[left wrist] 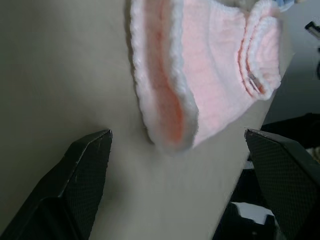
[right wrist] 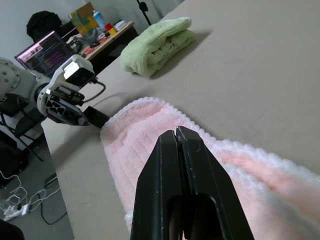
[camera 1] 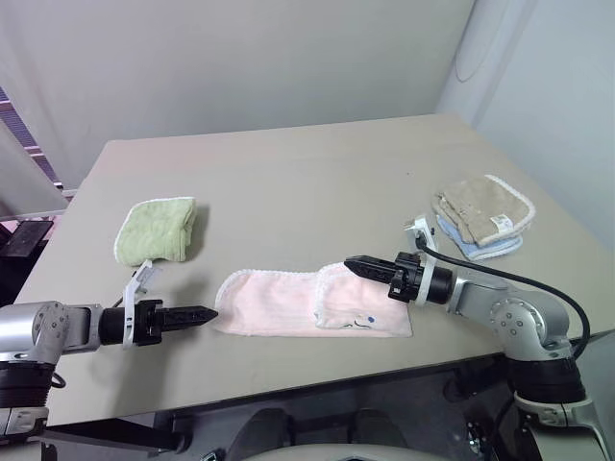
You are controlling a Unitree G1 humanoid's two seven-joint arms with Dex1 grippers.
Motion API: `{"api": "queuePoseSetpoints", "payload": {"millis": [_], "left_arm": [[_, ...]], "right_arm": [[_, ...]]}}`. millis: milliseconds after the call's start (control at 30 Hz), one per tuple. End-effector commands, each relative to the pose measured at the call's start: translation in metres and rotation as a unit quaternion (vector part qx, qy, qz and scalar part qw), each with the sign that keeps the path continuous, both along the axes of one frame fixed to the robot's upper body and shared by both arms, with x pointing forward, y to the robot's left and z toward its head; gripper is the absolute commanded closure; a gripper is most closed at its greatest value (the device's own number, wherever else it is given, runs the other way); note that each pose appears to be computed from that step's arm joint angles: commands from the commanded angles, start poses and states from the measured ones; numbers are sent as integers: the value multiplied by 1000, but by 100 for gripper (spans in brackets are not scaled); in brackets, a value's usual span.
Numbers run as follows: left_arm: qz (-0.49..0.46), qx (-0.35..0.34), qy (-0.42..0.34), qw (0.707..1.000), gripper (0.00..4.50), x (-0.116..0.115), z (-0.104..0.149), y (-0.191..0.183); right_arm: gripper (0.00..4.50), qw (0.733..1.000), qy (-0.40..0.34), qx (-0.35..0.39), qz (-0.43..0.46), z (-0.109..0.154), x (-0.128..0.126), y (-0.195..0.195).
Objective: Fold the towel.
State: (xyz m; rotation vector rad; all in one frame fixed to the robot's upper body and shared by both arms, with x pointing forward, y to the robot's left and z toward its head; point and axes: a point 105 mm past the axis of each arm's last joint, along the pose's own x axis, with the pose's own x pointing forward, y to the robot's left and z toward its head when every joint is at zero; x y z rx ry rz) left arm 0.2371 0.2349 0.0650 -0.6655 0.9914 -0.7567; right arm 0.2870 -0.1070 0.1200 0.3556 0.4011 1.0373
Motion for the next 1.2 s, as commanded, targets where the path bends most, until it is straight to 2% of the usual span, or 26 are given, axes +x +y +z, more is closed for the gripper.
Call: {"api": "queuePoseSetpoints", "payload": {"millis": [33, 133, 433, 600, 800, 1033, 1133, 1200], "left_arm": [[-10, -1, 45, 999, 3, -11, -4, -7], [-32, -12, 57, 998, 3, -21, -5, -19], [8, -43, 59, 997, 3, -5, -11, -40], [5, -77, 41, 996, 3, -2, -3, -53], [61, -88, 39, 994, 3, 13, -5, -47], [76, -77, 41, 993, 3, 14, -6, -44], [85, -68, 42, 993, 60, 15, -8, -42], [89, -70, 35, 993, 127, 17, -6, -43]], "right_arm": [[450, 1000, -11, 13, -5, 11, 4, 1], [450, 1000, -7, 14, -17, 9, 5, 0], [450, 998, -6, 13, -56, 6, 12, -6], [450, 998, -3, 14, -65, 6, 14, -8], [450, 997, 0, 14, -76, 5, 19, -11], [450, 997, 5, 14, -80, 5, 23, -9], [450, 996, 8, 13, -85, 3, 26, -11], [450, 995, 11, 9, -99, 1, 30, -13]]}}
